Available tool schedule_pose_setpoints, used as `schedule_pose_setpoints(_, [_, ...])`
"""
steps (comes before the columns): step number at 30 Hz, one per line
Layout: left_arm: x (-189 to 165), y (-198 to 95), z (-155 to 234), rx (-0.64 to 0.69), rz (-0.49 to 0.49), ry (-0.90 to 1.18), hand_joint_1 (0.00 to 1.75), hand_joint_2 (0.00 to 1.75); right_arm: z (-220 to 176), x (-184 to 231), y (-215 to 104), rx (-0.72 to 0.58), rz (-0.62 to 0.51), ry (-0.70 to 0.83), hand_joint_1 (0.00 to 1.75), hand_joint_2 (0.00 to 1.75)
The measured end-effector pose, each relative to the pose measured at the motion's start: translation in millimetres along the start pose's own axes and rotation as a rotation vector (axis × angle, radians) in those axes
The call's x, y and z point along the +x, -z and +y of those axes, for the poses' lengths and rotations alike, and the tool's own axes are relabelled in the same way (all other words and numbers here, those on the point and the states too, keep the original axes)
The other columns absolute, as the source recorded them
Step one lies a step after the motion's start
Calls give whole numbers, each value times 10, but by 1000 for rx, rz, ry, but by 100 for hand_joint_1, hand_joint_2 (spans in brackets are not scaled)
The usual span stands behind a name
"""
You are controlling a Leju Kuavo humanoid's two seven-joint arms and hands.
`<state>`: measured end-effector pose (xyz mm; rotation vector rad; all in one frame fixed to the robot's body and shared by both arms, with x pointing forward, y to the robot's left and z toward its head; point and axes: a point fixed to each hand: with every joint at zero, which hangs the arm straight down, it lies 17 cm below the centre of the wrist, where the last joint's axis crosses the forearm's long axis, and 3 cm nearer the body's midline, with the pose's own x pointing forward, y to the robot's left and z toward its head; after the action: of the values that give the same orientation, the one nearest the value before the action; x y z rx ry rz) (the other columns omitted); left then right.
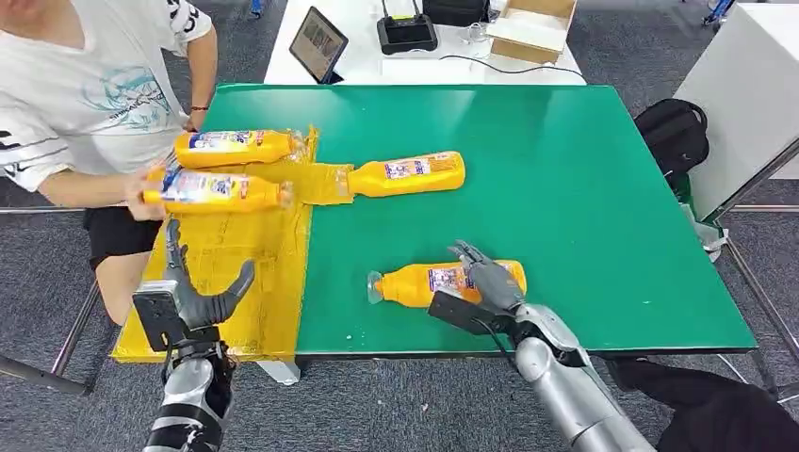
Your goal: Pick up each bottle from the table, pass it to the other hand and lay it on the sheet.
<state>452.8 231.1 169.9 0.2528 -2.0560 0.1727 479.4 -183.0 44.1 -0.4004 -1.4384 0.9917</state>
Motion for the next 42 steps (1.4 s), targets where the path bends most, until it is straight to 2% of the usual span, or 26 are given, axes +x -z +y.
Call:
schedule_pose_setpoints(11, [-114, -61, -65, -26, 33, -9, 0, 175, -117, -232, 153, 30, 65, -66, 0, 175])
schedule_pose_setpoints(18, [-187, -72, -167, -50, 57, -29, 0, 175, -62, -311, 264, 139, 89, -66, 3, 175])
schedule_pose_setpoints(19, [-201, -70, -180, -51, 62, -34, 0, 175, -39, -318, 272, 157, 88, -60, 66, 175])
schedule_pose_setpoints(20, [-216, -72, -195, -54, 67, -36, 0, 175, -21, -325, 280, 173, 87, -57, 140, 175])
schedule_pose_setpoints(21, [-228, -71, -212, -59, 70, -39, 0, 175, -16, -329, 292, 184, 88, -55, 140, 175])
schedule_pose_setpoints(23, [-250, -71, -236, -63, 78, -46, 0, 175, -1, -328, 307, 202, 84, -46, 175, 175])
schedule_pose_setpoints(42, [-335, -82, -384, -92, 109, -74, 0, 175, 54, -353, 341, 278, 76, -14, 175, 175])
